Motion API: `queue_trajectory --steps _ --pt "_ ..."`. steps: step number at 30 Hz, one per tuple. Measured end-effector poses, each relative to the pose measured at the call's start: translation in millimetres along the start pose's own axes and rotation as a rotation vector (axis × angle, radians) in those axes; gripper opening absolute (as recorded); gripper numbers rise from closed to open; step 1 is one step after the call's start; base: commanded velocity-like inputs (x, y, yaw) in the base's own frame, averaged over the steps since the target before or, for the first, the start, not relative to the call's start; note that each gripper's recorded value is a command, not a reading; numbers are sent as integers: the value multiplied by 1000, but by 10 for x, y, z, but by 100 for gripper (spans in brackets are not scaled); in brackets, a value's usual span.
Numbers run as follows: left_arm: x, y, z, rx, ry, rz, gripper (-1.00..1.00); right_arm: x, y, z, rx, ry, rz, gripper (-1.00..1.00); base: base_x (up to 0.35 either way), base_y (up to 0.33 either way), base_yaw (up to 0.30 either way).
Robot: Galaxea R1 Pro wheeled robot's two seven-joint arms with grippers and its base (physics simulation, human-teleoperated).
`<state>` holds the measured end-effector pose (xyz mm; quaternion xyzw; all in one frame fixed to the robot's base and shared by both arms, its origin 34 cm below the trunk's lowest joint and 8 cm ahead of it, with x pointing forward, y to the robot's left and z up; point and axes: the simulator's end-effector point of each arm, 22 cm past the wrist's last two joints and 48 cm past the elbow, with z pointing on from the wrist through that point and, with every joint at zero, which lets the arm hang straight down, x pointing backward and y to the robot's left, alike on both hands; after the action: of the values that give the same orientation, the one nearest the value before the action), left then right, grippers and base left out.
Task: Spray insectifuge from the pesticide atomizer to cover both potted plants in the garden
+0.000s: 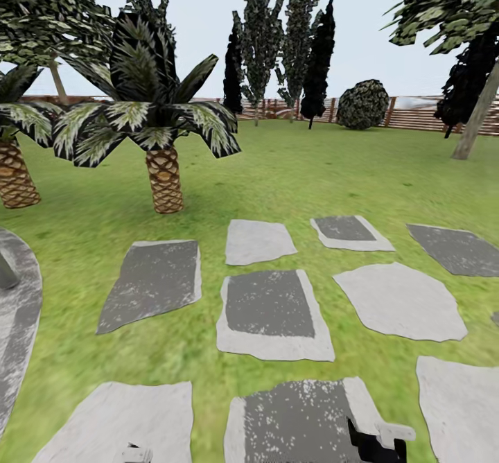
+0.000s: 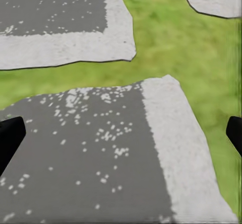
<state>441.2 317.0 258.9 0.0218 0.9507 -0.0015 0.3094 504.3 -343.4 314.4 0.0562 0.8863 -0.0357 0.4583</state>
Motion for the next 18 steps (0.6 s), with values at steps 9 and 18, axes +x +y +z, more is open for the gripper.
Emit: queue_trajectory --steps 9,18 --pt "27 -1 5 0 6 0 -100 25 -1 3 0 5 -1 100 0 0 -272" --pt "53 -2 10 0 12 0 -100 54 -7 2 3 11 -1 100 0 0 -275"
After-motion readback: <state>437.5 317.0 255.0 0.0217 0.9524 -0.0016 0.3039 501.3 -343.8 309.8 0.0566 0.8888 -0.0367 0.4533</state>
